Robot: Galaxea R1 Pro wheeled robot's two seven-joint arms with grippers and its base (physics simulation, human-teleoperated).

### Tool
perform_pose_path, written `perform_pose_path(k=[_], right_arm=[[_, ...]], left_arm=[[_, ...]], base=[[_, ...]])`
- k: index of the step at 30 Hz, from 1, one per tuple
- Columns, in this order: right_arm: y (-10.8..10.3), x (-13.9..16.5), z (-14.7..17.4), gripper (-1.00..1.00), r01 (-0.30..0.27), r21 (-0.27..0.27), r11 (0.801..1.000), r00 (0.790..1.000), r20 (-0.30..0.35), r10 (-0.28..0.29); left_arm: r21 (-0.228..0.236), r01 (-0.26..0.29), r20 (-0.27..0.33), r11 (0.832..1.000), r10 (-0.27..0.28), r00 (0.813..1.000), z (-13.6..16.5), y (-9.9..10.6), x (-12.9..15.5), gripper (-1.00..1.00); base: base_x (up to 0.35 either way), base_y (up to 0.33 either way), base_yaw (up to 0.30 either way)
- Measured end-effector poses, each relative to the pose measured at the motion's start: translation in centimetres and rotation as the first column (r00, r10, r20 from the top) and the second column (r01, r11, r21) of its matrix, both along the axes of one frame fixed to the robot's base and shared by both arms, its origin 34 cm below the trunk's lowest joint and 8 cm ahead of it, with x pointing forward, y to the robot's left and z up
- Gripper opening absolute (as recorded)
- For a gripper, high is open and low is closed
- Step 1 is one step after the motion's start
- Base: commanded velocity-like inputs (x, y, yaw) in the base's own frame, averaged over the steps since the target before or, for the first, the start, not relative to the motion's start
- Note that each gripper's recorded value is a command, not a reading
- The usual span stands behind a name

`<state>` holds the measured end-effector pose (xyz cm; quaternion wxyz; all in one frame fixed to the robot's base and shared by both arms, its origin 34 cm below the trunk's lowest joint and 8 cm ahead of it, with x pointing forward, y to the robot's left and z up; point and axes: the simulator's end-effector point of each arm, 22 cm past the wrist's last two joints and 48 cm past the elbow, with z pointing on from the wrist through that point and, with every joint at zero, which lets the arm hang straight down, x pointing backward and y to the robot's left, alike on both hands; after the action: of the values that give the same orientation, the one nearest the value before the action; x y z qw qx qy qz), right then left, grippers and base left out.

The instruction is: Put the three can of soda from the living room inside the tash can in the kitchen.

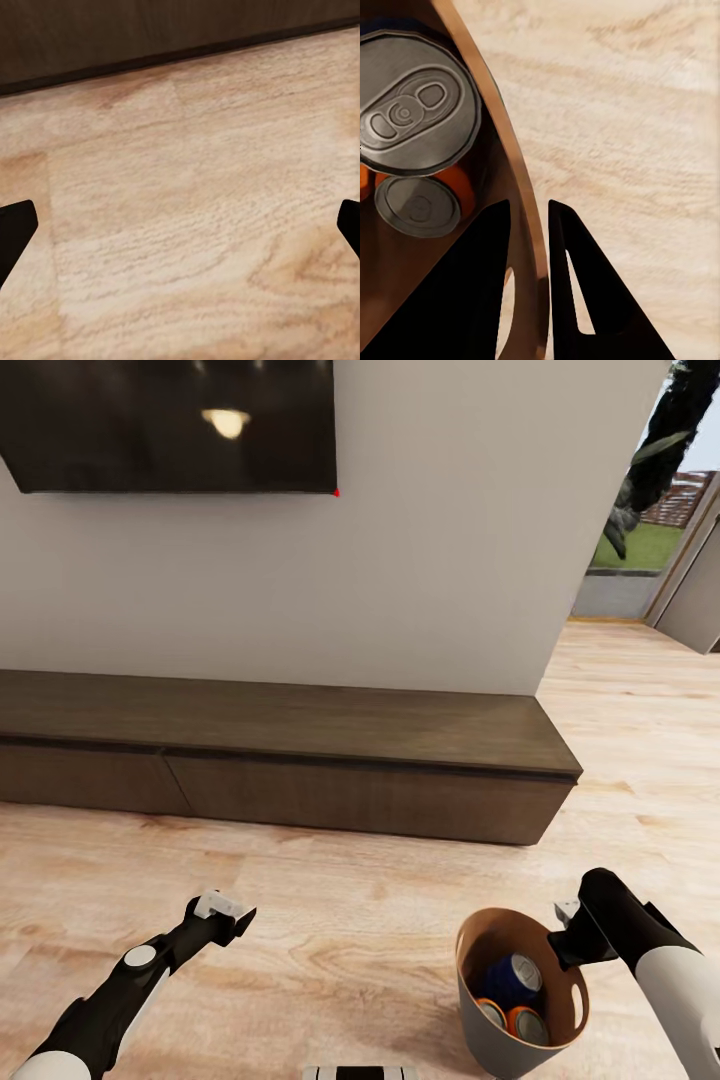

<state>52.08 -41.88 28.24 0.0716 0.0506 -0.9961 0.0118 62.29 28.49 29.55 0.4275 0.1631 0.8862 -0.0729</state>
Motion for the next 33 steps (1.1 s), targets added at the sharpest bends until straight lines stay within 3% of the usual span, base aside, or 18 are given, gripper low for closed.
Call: perform_pose_path(k=[33], right_arm=[[-0.5, -0.9, -1.9, -1.0, 0.005, -0.007, 1.0, 0.999, -0.042, -0.006]], left_arm=[[0.008, 0.009, -0.051, 1.0, -0.009, 0.999, -2.8, -0.1, -1.2, 1.0]], base=[[0.0, 0.0, 0.0]])
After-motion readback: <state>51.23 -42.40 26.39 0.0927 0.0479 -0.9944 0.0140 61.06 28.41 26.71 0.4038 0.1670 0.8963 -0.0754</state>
